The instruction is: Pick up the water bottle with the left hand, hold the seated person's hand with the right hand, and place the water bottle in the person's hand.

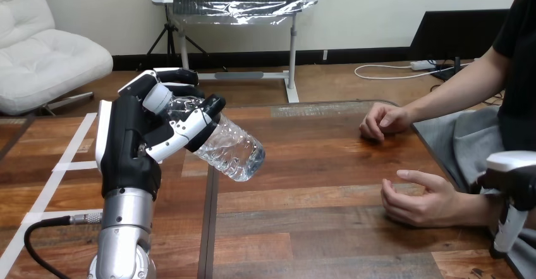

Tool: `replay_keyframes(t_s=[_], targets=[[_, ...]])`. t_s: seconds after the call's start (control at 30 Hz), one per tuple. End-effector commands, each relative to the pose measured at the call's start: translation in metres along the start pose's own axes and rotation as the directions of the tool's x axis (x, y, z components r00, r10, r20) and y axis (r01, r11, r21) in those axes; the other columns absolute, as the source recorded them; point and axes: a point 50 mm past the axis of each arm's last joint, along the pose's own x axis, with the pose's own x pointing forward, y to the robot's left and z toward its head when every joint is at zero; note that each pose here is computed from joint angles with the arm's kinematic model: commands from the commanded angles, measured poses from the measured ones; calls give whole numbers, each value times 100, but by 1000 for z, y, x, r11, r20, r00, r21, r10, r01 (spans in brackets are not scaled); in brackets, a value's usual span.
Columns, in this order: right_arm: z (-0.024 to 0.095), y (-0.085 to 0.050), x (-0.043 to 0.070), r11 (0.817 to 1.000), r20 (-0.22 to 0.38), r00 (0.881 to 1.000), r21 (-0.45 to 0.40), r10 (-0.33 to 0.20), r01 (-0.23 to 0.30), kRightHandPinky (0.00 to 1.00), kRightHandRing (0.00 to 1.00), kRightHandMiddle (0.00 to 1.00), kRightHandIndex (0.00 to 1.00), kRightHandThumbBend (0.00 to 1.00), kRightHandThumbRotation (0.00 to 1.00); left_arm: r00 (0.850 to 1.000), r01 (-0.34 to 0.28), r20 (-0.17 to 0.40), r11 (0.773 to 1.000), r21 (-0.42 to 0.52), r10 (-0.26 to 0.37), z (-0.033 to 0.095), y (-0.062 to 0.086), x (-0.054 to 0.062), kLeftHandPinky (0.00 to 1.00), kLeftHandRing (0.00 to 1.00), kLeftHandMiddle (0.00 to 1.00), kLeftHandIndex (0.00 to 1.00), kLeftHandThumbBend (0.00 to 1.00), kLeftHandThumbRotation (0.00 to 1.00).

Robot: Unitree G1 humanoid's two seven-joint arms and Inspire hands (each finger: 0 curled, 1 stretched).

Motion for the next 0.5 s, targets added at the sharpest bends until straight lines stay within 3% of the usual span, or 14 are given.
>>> replay_keyframes(t_s=[0.0,0.47], targets=[[1,-33,-6,994,-18,994,-28,-104,103,80,91,93,89,76,9,995,11,102,1000,-11,-10,20,-3,13,37,42,46,51,60,0],[1,-30,-1,997,-17,997,-27,-78,77,70,85,90,87,76,10,995,10,97,1000,-6,-9,20,-3,14,37,42,46,51,60,0]])
